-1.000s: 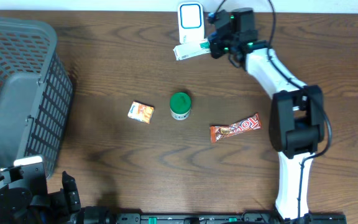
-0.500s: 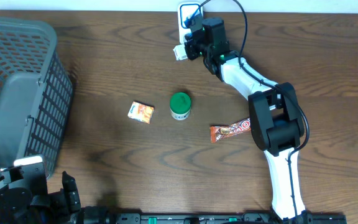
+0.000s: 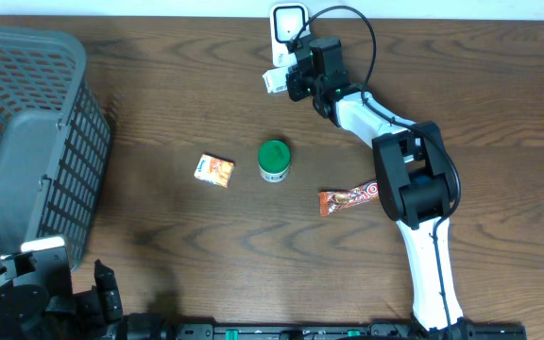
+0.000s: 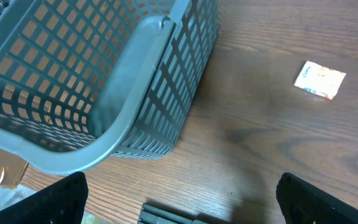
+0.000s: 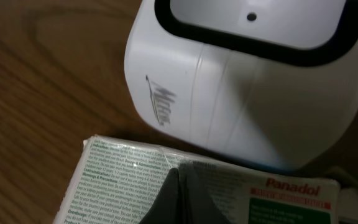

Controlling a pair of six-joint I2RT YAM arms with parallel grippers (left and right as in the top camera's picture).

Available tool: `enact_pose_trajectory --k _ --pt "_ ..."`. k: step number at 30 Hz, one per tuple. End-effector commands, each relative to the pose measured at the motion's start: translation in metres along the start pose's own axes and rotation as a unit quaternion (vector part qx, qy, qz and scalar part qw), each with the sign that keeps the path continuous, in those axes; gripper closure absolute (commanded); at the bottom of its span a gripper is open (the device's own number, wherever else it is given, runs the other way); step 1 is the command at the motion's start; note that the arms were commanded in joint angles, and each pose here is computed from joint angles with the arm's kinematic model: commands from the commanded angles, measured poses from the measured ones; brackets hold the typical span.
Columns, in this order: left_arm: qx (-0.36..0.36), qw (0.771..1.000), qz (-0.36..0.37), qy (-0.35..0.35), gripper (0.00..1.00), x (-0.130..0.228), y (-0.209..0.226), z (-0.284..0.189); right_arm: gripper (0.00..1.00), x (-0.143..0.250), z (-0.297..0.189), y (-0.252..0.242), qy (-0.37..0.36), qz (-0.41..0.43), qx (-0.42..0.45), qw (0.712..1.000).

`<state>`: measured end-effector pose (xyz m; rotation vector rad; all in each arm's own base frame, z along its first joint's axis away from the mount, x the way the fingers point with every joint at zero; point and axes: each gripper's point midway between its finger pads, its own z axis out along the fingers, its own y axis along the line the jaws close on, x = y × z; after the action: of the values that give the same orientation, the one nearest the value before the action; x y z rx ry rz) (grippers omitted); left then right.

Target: Scan the item barcode

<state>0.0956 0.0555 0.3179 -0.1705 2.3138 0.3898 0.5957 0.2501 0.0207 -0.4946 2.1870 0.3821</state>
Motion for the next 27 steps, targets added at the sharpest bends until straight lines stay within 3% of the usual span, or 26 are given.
enact_pose_trajectory --k 1,7,13,18,20,25,27 --pt "-0.007 1.0 -0.008 -0.001 0.03 -0.001 0.003 -0.001 0.99 0.02 0.002 0.0 0.036 0.013 0.003 0.999" --pt "-0.007 1.0 -0.008 -0.001 0.03 -0.001 0.003 -0.001 0.99 0.041 -0.033 0.006 0.13 0.028 0.003 0.991" --pt "-0.007 1.0 -0.008 -0.001 0.03 -0.001 0.003 -0.001 0.99 0.009 -0.114 0.02 0.174 0.039 0.004 0.984" --pt "-0.007 1.0 -0.008 -0.001 0.03 -0.001 0.003 -0.001 0.97 -0.026 -0.168 0.03 0.155 0.048 0.005 0.987" --pt "-0.007 1.0 -0.008 -0.001 0.03 -0.001 0.003 -0.001 0.96 -0.033 -0.172 0.031 0.145 0.055 0.007 0.988" --pt "-0.007 1.0 -0.008 -0.001 0.03 -0.001 0.003 -0.001 0.78 -0.04 -0.148 0.028 0.114 0.053 0.005 0.992" --pt "-0.007 1.0 -0.008 -0.001 0.03 -0.001 0.003 -0.001 0.77 -0.035 -0.125 0.029 0.105 0.048 0.002 0.993"
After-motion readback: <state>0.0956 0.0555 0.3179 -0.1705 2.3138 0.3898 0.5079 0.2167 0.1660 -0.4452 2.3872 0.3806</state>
